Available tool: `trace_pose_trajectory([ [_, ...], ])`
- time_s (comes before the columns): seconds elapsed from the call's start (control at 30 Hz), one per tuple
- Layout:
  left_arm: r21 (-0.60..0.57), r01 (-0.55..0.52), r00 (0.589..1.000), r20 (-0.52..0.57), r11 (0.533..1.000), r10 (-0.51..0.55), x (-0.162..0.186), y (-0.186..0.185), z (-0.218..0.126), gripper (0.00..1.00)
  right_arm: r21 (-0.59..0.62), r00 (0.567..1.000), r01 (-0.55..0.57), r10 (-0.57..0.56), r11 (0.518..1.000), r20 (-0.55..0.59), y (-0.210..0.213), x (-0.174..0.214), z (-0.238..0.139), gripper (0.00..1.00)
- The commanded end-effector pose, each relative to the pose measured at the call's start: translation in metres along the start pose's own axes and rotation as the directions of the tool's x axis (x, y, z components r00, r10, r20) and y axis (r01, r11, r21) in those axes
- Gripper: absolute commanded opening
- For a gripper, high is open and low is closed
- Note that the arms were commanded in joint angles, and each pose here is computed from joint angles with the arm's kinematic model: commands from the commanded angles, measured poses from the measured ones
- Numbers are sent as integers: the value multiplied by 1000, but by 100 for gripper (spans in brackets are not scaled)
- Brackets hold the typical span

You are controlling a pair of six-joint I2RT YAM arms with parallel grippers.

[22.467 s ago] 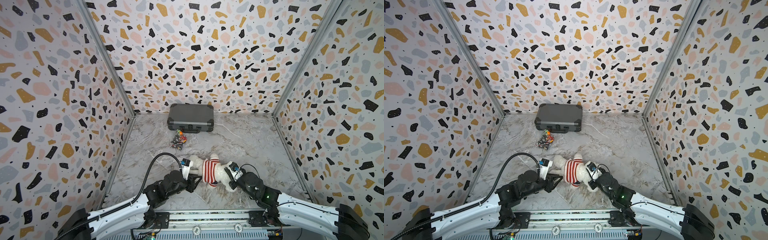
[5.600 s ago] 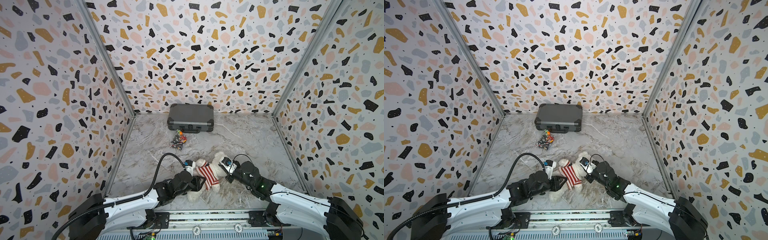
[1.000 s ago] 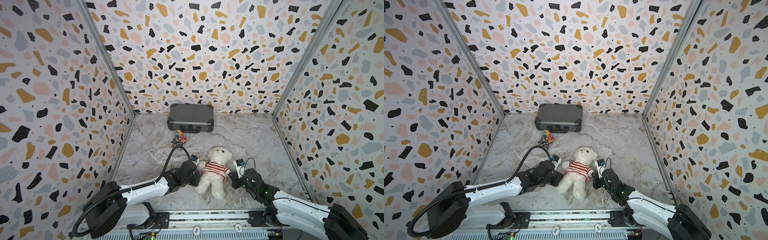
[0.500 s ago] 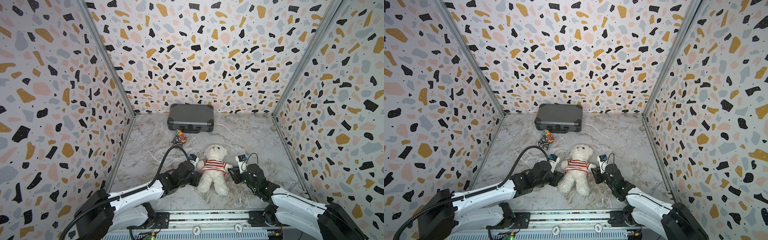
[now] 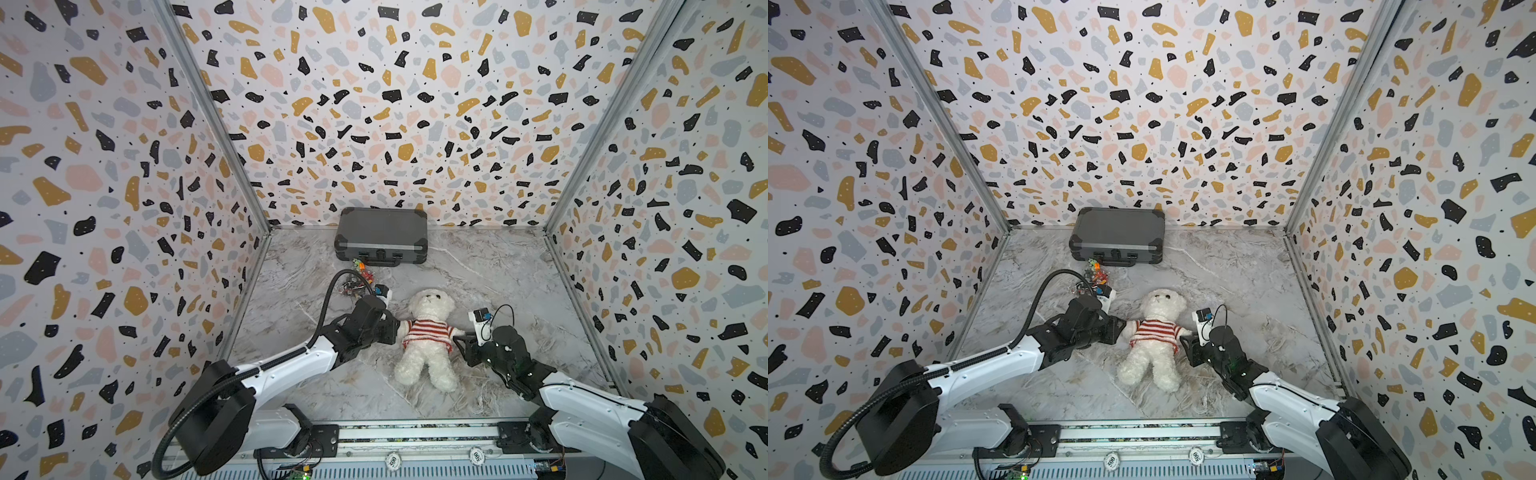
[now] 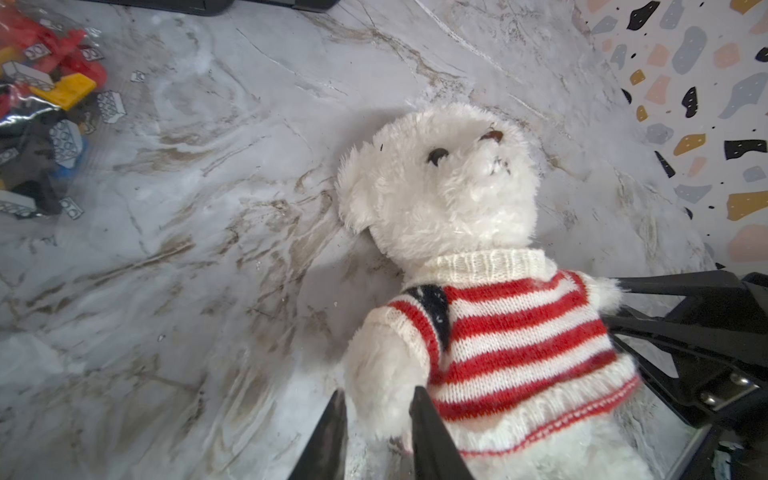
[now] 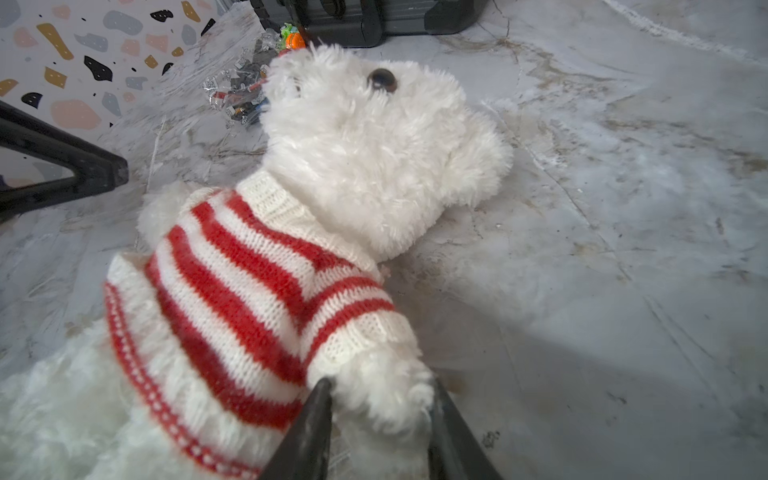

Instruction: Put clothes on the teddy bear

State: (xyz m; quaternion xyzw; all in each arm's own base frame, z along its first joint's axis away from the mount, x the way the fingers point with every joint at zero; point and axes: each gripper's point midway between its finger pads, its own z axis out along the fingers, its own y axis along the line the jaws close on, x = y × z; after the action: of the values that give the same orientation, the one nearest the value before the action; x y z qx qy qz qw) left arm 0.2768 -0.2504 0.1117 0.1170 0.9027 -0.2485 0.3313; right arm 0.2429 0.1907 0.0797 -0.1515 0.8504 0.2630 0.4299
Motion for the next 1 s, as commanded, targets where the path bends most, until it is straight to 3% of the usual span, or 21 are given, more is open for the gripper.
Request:
trace_pose_trajectory([
  [0.0,26,-32,997,78,999,30,-31,-9,9,29,-35,998,13,-11,999,62,9,-28,5,37],
  [0.2,25,-42,998,37,999,41,-25,-7,25,29,-4,998,28,-28,1000,55,3,-31,13,35],
  [0.57,1,-9,998,54,1000,8,-16,3,15,29,-3,997,43,-43,999,57,1,-39,18,37],
  [0.67,-69,-11,997,80,998,17,-23,17,1,30,19,995,49,-50,999,83,-2,-46,8,43],
  [0.83,-263,-6,985,167,965,52,-42,55,-34,44,97,981,87,-102,992,163,-10,-70,-16,60],
  [0.97,-348,16,963,257,937,78,-59,70,-60,46,177,967,98,-136,979,215,-27,-88,-32,71],
])
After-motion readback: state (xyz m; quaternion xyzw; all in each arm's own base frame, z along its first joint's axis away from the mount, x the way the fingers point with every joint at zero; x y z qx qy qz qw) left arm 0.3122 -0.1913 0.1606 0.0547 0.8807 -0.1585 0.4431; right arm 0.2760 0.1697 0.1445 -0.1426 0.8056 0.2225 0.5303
